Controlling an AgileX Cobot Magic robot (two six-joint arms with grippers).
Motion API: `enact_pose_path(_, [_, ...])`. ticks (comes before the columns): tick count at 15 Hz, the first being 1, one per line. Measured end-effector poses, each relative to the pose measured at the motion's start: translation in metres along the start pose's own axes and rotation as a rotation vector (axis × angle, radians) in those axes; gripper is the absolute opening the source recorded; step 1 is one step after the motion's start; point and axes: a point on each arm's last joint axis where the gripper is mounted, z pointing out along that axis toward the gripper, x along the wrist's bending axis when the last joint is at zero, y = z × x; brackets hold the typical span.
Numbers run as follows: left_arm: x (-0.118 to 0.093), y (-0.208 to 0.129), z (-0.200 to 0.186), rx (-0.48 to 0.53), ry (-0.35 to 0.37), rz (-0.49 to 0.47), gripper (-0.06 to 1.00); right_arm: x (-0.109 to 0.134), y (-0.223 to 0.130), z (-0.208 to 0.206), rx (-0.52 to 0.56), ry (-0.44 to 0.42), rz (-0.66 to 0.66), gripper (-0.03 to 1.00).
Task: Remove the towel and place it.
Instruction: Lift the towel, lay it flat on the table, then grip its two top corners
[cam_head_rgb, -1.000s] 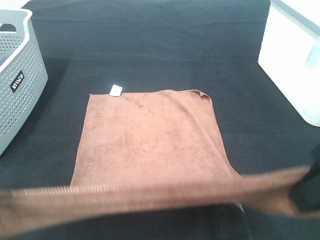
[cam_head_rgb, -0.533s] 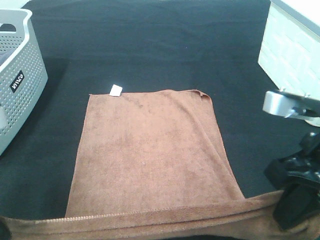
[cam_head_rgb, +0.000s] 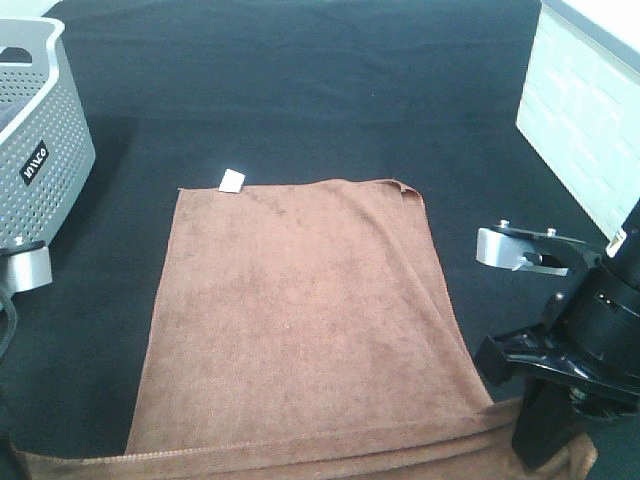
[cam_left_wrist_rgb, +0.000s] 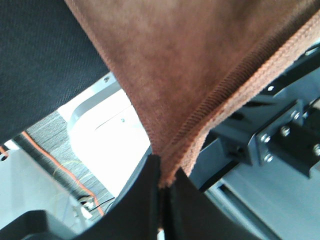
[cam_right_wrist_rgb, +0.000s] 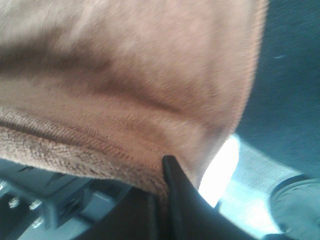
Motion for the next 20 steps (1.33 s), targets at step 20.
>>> enact_pose_path(20, [-0.029,-0.031,0.034,0.186,0.066,-0.011,0.00,-0.001,-0.044,0.021,0.257,0.125,0.001,0.00])
